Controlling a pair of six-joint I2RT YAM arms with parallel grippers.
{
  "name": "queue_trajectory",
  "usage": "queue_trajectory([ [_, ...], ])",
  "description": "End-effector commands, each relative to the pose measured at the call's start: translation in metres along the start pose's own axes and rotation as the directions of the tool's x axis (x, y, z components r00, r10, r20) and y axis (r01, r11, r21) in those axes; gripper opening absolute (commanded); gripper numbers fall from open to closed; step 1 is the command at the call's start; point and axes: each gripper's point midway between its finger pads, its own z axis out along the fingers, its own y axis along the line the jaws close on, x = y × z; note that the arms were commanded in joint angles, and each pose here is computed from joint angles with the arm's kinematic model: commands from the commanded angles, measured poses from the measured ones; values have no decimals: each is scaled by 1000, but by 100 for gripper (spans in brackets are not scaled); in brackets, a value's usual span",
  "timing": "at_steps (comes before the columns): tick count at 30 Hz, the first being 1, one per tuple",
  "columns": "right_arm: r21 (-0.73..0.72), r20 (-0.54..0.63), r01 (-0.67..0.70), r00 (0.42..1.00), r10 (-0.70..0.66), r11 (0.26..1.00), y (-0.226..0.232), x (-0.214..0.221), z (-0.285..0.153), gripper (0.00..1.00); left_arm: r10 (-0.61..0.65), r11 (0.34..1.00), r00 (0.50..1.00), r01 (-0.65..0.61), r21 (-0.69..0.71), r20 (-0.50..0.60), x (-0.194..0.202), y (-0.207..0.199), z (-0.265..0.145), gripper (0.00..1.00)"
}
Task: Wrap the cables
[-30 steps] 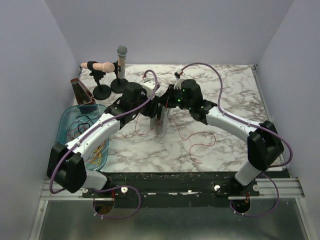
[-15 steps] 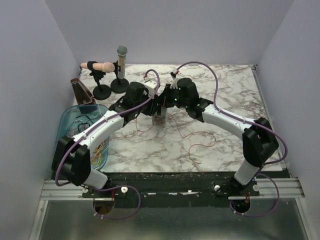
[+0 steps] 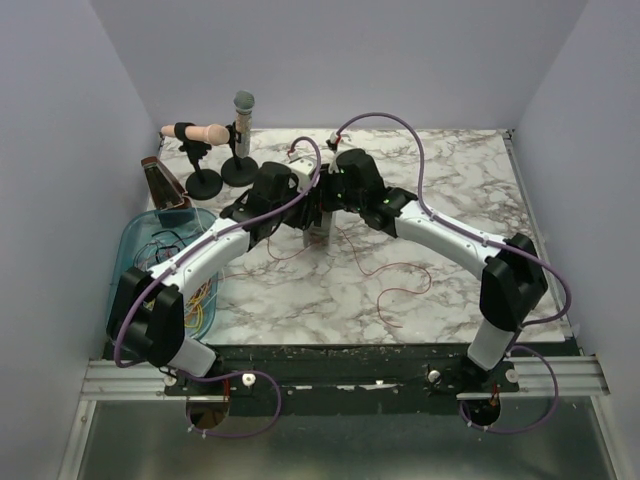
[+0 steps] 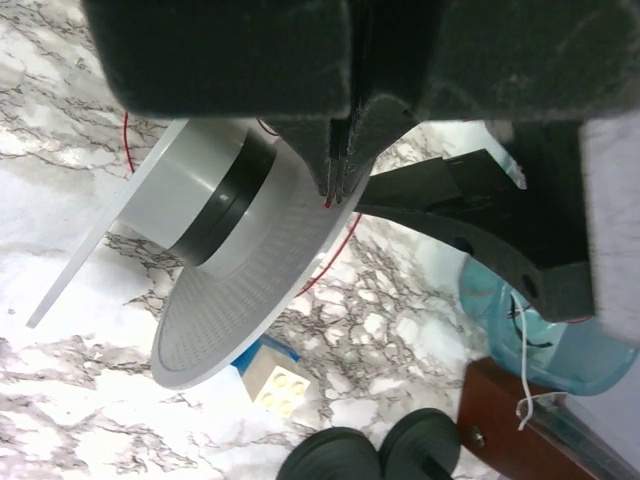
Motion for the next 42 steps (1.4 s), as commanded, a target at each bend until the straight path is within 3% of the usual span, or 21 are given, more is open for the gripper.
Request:
queue_trajectory([
  [1,71,-48,31,998,-27,997,-14,13,11,1,25,999,999,-25,-21,29,-15,6,9,53],
  [3,65,-49,30,998,-27,997,-12,13,12,1,31,999,999,-30,-27,32,-15,7,12,50],
  [7,56,-55,31,998,-27,998,-11,14,13,1,37,999,998,-35,-38,44,-17,10,14,29],
  [12,41,-54,26,998,-23,999,-8,15,12,1,27,1000,999,-27,5,18,-9,3,14,15],
  [15,34,-44,19,999,-17,999,-6,12,12,1,20,1000,1000,-21,21,6,-6,0,14,0],
  [20,66,-23,15,1000,-13,998,-11,7,10,1,19,999,1000,-19,29,9,-7,-2,13,0],
  [21,75,-17,13,1000,-12,997,-12,6,9,9,16,999,1000,-17,28,9,-7,-2,12,0],
  [23,90,5,19,1000,-20,996,-14,-1,4,38,12,1000,1000,-12,23,12,-8,-2,11,0],
  [25,86,25,32,999,-35,996,-12,-9,-3,50,5,1000,1000,-6,19,8,-8,-1,10,0],
  [33,-122,224,173,964,-142,977,27,-50,-77,75,0,1000,997,-1,12,71,-35,4,-11,0],
  [40,-132,182,236,961,-211,963,-11,18,-109,82,-15,1000,994,12,28,108,-46,5,-25,0],
  [42,-134,121,248,965,-232,960,-21,47,-105,82,-28,999,994,25,34,102,-45,5,-25,0],
])
